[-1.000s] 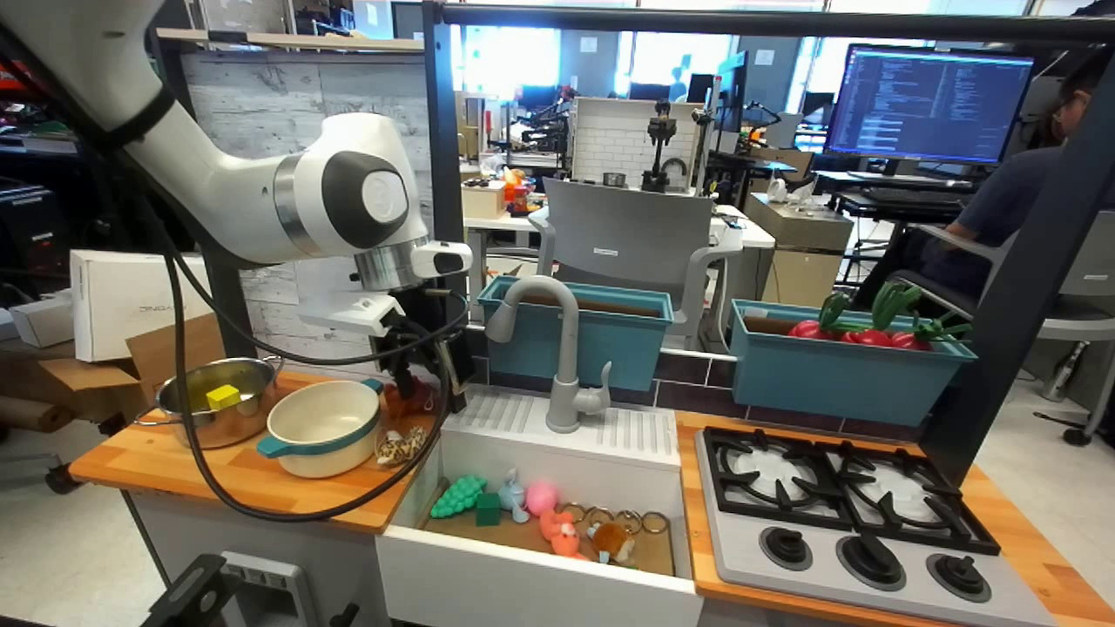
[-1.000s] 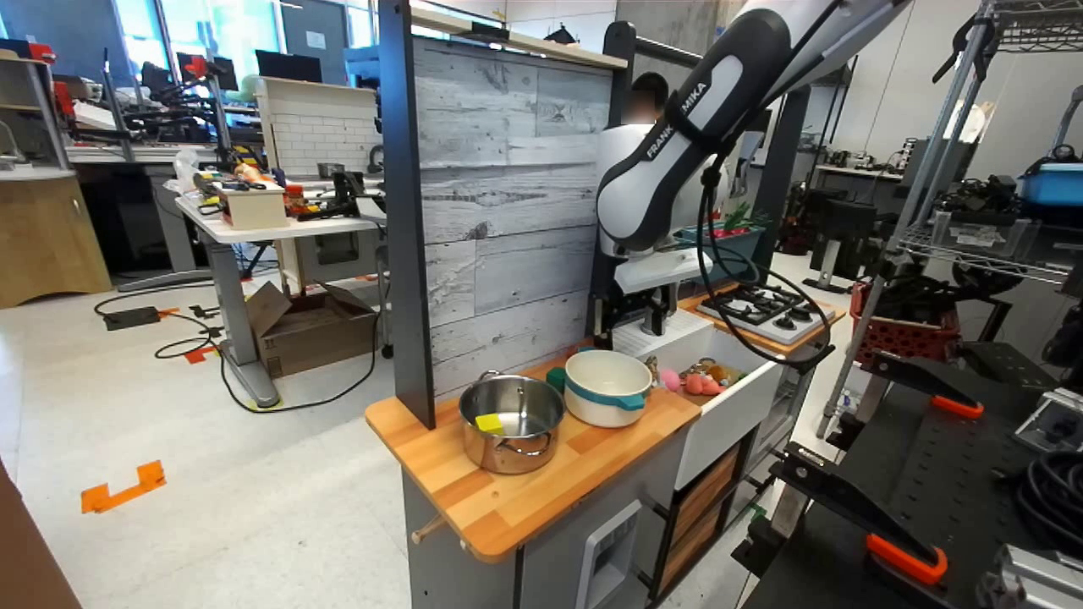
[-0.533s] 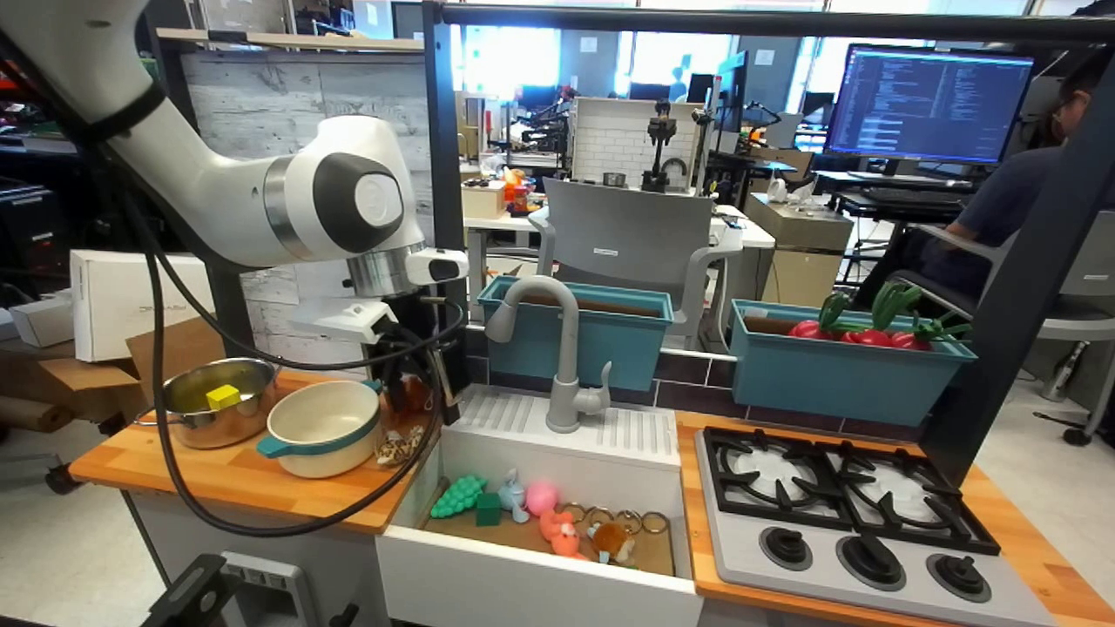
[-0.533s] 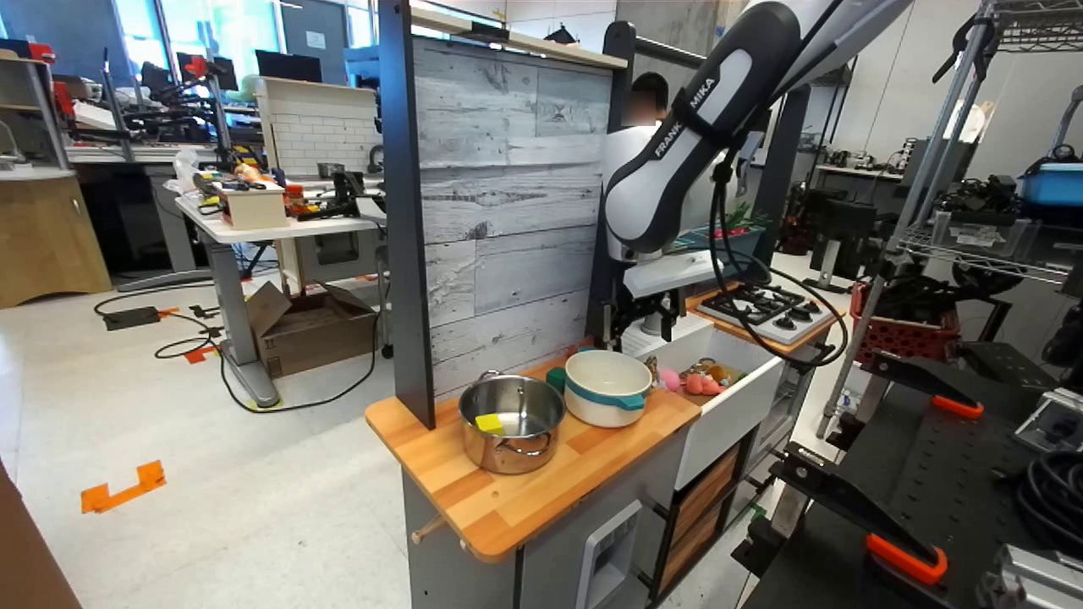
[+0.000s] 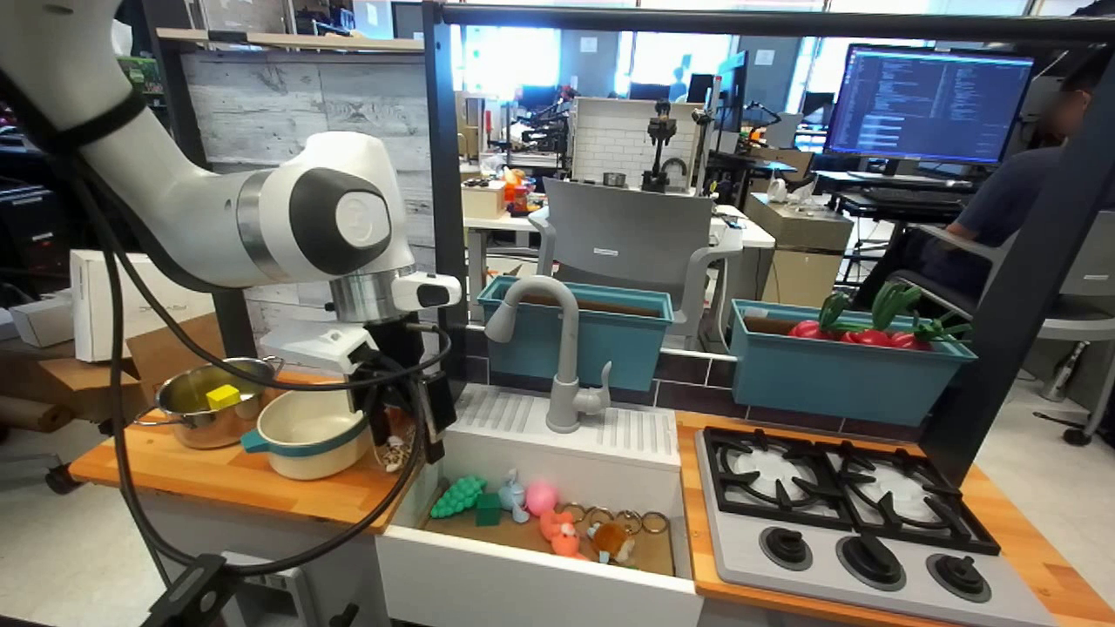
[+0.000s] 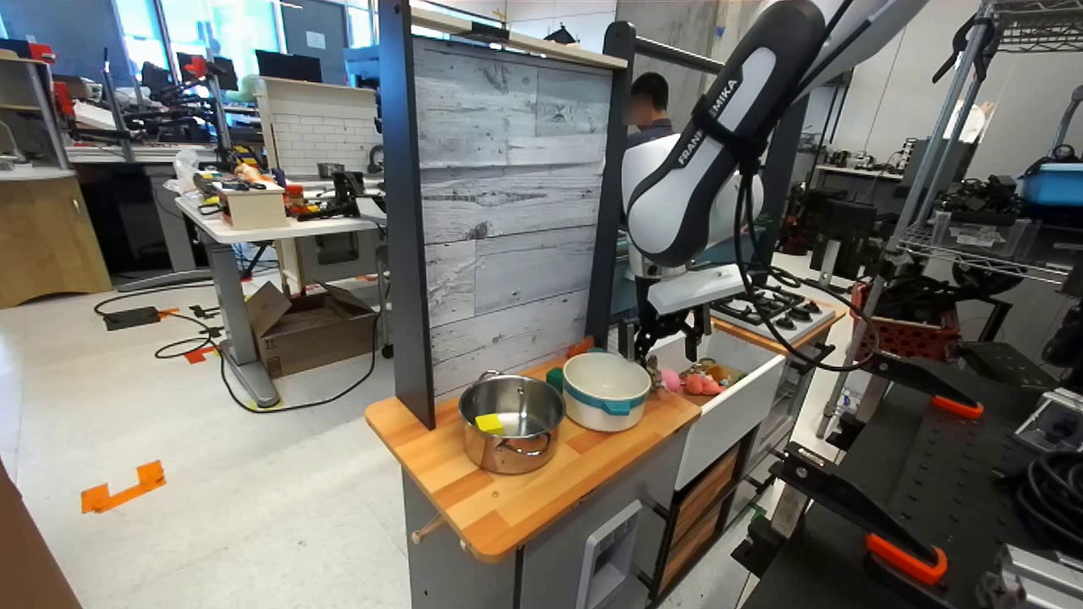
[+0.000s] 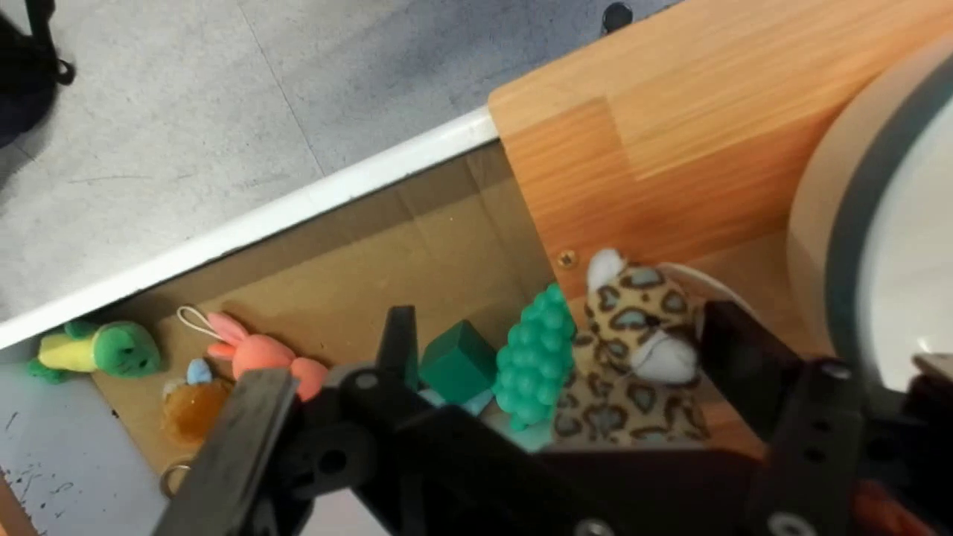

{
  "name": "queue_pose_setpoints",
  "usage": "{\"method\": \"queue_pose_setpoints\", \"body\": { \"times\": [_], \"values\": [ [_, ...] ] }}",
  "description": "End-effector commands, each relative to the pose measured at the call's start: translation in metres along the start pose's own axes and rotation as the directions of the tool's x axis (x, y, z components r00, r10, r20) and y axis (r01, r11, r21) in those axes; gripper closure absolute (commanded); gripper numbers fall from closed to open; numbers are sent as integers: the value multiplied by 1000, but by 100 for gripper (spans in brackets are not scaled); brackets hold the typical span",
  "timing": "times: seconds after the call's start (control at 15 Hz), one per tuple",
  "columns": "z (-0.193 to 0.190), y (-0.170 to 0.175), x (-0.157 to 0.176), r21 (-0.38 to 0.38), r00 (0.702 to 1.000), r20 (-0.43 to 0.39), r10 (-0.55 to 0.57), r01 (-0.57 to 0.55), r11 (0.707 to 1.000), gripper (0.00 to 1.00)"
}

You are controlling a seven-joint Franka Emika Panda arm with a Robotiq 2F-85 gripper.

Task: Put the tiger plush toy in the white pot.

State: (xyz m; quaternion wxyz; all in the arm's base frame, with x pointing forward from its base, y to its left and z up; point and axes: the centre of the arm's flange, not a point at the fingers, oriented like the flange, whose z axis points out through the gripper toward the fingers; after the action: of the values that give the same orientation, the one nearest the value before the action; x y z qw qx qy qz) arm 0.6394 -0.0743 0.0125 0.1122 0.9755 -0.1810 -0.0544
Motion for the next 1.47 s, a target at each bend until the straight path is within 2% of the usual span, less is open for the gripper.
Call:
{"method": "queue_pose_setpoints", "body": {
  "times": [0.0, 0.2, 0.53, 0.6, 0.87, 1.07, 1.4],
  "values": [
    [2, 2, -17, 17, 1000, 8, -16, 16, 1000, 32],
    [1, -3, -16, 9, 1000, -6, -26, 26, 1000, 58],
    [-8, -13, -14, 17, 998, -34, -45, 46, 999, 95],
    [-10, -15, -14, 22, 998, -44, -47, 48, 999, 100],
    [-35, -14, -17, 63, 993, -109, -39, 46, 997, 100],
    [-84, 0, -29, 132, 980, -198, -4, 31, 991, 100],
    [-158, 19, -54, 231, 941, -336, 35, 46, 972, 100]
  ]
}}
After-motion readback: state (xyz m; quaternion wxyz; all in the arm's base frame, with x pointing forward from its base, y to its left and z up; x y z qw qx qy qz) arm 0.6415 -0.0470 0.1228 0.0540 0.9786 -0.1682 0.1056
